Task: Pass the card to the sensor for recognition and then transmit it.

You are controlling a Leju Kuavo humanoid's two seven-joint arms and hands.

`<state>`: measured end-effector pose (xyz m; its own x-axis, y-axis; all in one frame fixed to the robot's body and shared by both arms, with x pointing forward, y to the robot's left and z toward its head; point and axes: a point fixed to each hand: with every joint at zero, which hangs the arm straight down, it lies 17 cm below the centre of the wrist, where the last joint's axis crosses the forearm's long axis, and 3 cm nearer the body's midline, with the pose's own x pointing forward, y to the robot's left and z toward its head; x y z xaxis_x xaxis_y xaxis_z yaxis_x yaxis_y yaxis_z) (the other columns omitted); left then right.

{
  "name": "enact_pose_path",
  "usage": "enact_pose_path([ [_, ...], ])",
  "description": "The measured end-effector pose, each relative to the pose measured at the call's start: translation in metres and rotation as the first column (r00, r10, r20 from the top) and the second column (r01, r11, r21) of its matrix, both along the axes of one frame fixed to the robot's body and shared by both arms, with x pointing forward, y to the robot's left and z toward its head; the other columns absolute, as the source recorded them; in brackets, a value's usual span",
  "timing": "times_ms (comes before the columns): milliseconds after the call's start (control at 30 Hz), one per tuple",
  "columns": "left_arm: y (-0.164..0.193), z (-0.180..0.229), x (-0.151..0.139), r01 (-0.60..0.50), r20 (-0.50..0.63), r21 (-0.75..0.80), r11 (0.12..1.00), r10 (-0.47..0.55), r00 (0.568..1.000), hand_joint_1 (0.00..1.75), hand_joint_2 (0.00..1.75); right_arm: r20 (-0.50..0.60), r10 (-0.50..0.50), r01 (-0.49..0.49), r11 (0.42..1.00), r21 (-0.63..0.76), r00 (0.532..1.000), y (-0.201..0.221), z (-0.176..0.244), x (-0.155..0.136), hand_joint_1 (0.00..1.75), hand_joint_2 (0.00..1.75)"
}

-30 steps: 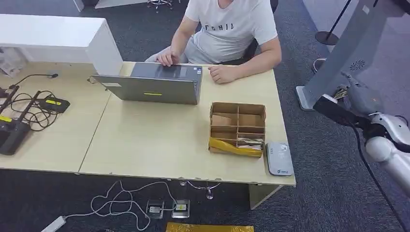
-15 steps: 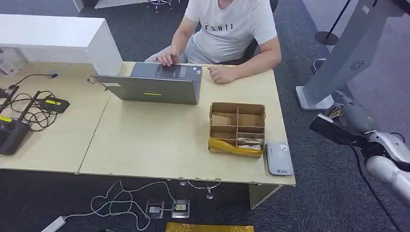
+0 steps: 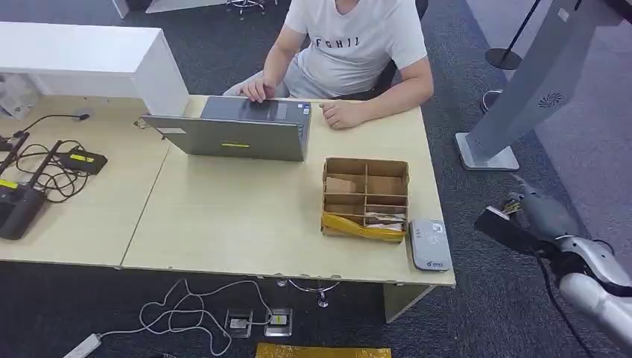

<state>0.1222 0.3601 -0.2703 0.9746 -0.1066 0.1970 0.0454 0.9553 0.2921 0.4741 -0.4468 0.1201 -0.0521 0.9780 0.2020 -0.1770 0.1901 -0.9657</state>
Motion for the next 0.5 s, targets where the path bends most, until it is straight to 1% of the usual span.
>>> enact_pose_path([
  [267,0.000,0.000,0.000,-0.004,0.001,0.005,1.000,0.004,1.000,0.00,0.00,-0.031,0.004,-0.004,1.000,-0.013,1.000,-0.003,-0.015,-0.008,1.75,1.75],
  [500,-0.002,0.000,0.000,-0.003,0.001,-0.001,1.000,0.003,1.000,0.00,0.00,-0.055,0.064,-0.068,0.996,-0.058,0.996,0.007,-0.029,-0.014,1.75,1.75],
])
